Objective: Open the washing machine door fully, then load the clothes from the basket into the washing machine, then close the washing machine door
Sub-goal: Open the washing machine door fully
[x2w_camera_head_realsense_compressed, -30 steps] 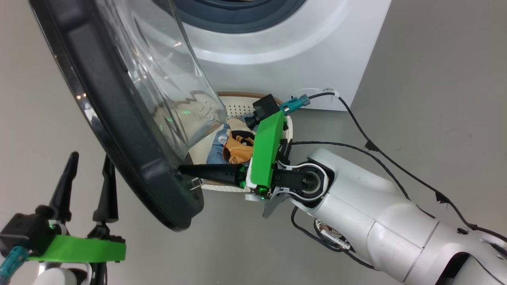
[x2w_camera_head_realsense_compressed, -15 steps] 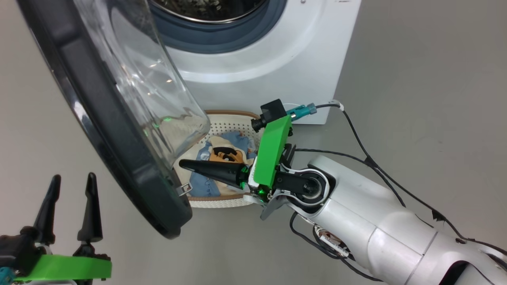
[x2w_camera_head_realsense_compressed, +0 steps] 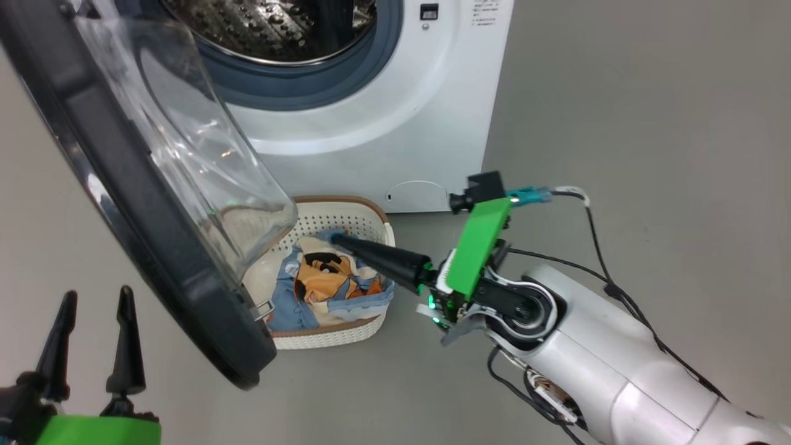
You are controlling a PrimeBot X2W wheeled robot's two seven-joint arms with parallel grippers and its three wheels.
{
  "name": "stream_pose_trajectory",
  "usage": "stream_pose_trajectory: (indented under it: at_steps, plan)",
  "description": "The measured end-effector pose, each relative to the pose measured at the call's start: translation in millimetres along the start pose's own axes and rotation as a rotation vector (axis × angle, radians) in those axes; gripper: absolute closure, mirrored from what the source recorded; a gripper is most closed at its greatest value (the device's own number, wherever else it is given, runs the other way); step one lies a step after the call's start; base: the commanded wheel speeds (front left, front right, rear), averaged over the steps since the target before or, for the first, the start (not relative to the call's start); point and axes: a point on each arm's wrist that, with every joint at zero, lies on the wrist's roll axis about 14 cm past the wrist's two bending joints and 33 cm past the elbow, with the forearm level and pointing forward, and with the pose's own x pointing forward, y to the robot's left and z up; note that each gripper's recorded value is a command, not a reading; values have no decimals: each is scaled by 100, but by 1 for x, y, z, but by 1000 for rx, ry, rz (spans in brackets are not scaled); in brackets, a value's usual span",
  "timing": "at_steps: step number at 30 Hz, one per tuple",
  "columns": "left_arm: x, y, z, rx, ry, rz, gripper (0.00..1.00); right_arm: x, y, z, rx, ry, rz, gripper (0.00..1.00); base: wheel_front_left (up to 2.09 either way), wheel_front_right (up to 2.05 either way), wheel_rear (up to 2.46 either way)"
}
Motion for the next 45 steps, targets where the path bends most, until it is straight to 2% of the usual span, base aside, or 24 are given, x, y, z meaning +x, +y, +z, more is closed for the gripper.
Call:
stream_pose_trajectory:
  at_steps: [1, 3, 4, 5, 11, 16, 21, 26, 31, 38, 45]
  plan:
    - [-1, 0, -1, -1, 3, 0, 0, -4, -1, 4, 2, -30, 0, 100, 0, 0, 0]
    - [-4, 0, -2, 3, 8, 1, 0, -14, -4, 16, -18, -107, -11, 55, 0, 0, 0]
    - [-4, 0, -2, 4, 8, 1, 0, -19, -5, 22, -29, -143, -16, 6, 0, 0, 0]
    - [-5, 0, -2, 3, 7, 1, 0, -24, -5, 27, -34, -184, -16, 0, 0, 0, 0]
    - [-8, 1, -4, -11, 9, 16, 0, -53, 1, 61, -194, -420, -32, 0, 0, 0, 0]
    - [-8, -4, -4, -16, 6, 8, 0, -71, 0, 72, -299, -543, -58, 0, 0, 0, 0]
    - [-9, -9, -3, -16, 5, -4, 0, -101, 2, 99, -444, -727, -100, 0, 0, 0, 0]
    - [-10, -11, -3, -21, 5, -8, 0, -126, -3, 114, -513, -815, -154, 0, 0, 0, 0]
    - [-14, -12, -6, -20, 15, -11, 0, -168, -10, 132, -650, -943, -254, 0, 0, 0, 0]
    - [-12, -13, -6, -21, 13, -14, 0, -207, -28, 122, -819, -1036, -412, 0, 0, 0, 0]
    - [-12, -12, -6, -20, 12, -11, 0, -232, -33, 113, -966, -1064, -536, 0, 0, 0, 0]
